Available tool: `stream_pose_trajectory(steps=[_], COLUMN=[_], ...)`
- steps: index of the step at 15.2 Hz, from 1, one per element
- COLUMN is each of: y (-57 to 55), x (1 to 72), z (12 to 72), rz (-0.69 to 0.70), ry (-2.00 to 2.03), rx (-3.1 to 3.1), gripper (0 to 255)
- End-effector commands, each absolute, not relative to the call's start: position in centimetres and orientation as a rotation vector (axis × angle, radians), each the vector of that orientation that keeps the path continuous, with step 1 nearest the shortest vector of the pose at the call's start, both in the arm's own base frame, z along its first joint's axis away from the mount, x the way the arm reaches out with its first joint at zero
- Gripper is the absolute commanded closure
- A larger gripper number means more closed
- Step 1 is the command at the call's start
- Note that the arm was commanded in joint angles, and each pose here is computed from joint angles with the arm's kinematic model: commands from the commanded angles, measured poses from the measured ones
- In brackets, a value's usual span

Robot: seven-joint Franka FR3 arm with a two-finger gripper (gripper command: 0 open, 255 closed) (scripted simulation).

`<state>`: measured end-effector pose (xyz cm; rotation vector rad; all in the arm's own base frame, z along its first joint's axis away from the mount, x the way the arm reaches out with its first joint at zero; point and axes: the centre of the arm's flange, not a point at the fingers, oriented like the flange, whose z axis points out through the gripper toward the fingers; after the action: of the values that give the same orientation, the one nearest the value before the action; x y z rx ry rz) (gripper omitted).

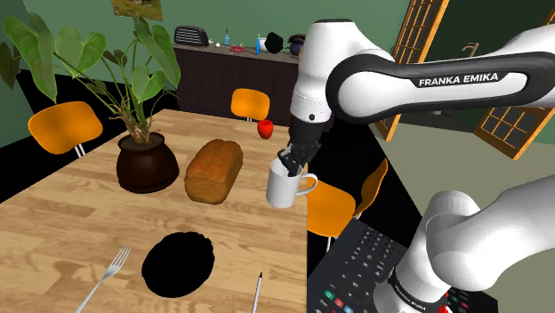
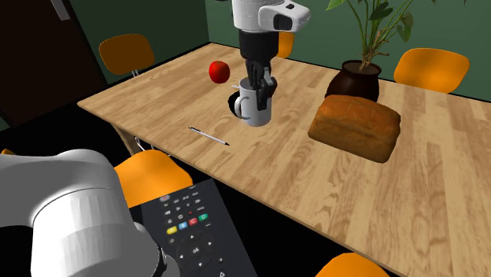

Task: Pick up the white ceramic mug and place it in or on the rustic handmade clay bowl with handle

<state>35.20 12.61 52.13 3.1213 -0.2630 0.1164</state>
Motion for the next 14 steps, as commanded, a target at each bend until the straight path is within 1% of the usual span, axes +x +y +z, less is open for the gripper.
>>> stream_pose_trajectory(steps=[1, 14], y=[15.1, 30.7], x=[36.3, 43.4], z=[52.4, 53.9], rz=[0.117, 0.117], ry=[-0.263, -0.263], rx=[3.122, 3.122], gripper=[255, 255])
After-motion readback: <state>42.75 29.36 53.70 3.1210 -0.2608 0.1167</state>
